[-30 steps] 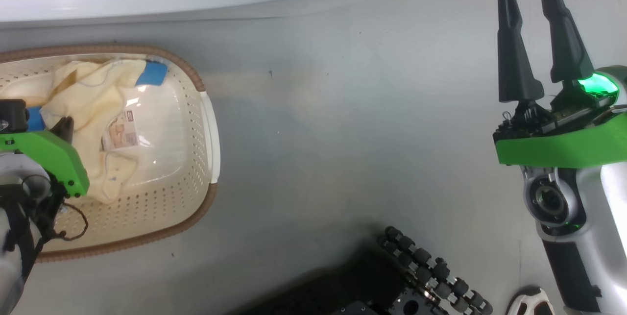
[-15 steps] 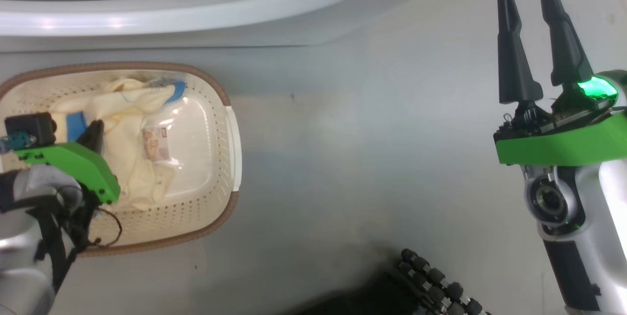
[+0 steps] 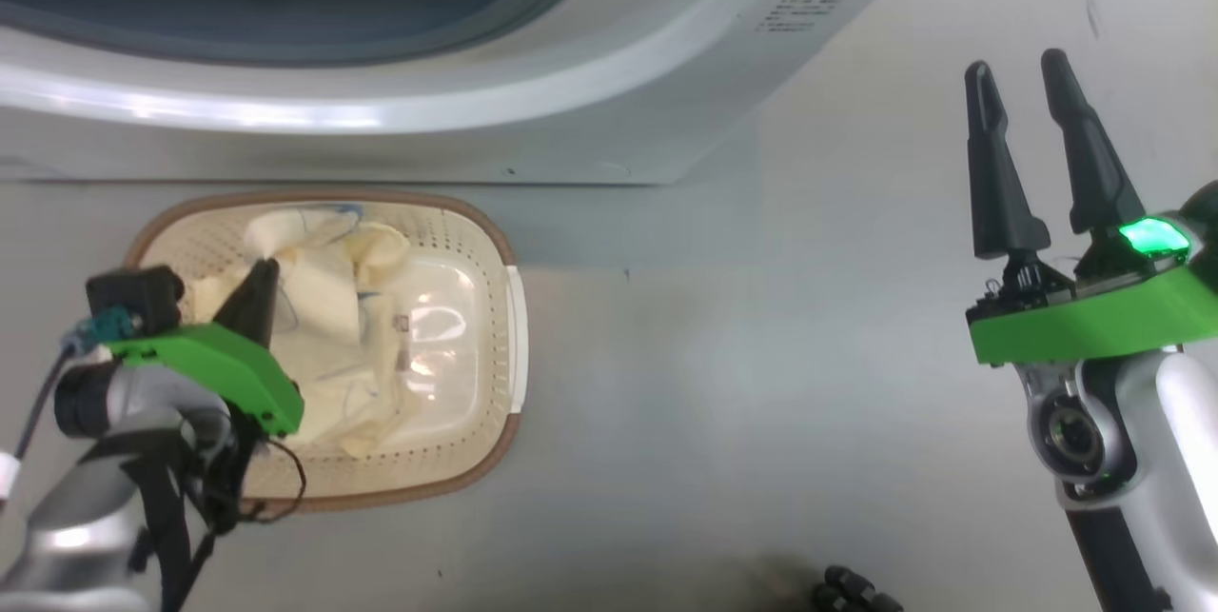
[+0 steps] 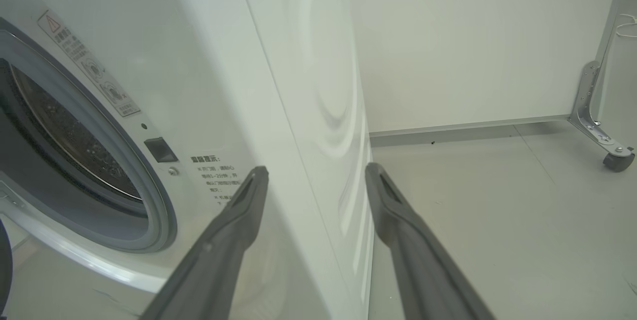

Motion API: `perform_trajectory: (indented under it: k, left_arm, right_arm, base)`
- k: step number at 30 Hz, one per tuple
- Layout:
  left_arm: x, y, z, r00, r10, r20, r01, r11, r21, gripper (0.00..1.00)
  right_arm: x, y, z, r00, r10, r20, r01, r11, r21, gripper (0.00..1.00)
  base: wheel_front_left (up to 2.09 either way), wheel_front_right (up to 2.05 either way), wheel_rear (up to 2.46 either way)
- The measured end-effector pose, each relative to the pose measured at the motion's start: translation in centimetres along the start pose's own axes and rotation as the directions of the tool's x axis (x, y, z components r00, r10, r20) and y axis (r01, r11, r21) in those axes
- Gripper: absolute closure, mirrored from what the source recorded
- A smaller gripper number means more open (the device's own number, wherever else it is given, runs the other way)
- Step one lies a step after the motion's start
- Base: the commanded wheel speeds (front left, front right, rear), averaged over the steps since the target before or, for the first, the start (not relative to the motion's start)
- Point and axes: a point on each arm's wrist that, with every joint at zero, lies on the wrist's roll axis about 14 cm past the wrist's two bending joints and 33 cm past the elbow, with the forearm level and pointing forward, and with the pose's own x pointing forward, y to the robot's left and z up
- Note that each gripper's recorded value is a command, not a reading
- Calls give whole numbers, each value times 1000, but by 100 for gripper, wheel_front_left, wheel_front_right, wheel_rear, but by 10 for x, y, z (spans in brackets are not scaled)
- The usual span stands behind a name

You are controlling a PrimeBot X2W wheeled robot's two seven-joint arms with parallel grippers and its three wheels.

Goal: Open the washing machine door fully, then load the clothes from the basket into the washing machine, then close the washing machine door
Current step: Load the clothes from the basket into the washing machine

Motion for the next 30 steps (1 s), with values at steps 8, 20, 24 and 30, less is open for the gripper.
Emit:
perform_trajectory:
  k: [8, 20, 24, 30]
  left_arm:
    - [-42, -17, 40, 987, -9, 161, 0, 999, 52, 100]
    - [-105, -37, 98, 918, -20, 396, -36, 991, 132, 100]
    - [-123, -43, 116, 886, -30, 463, -50, 986, 160, 100]
    - [-153, -48, 138, 834, -40, 550, -85, 976, 199, 100]
  right_arm:
    - [-19, 4, 13, 1000, 6, 9, -6, 1000, 5, 0]
    - [-37, 12, 31, 999, 25, 41, -26, 1000, 18, 0]
    - [-42, 14, 34, 999, 28, 47, -29, 999, 22, 0]
    - [-50, 15, 38, 998, 28, 54, -30, 999, 28, 0]
  base:
    - [0, 0, 0]
    - [0, 0, 0]
    - [0, 0, 0]
    - [0, 0, 0]
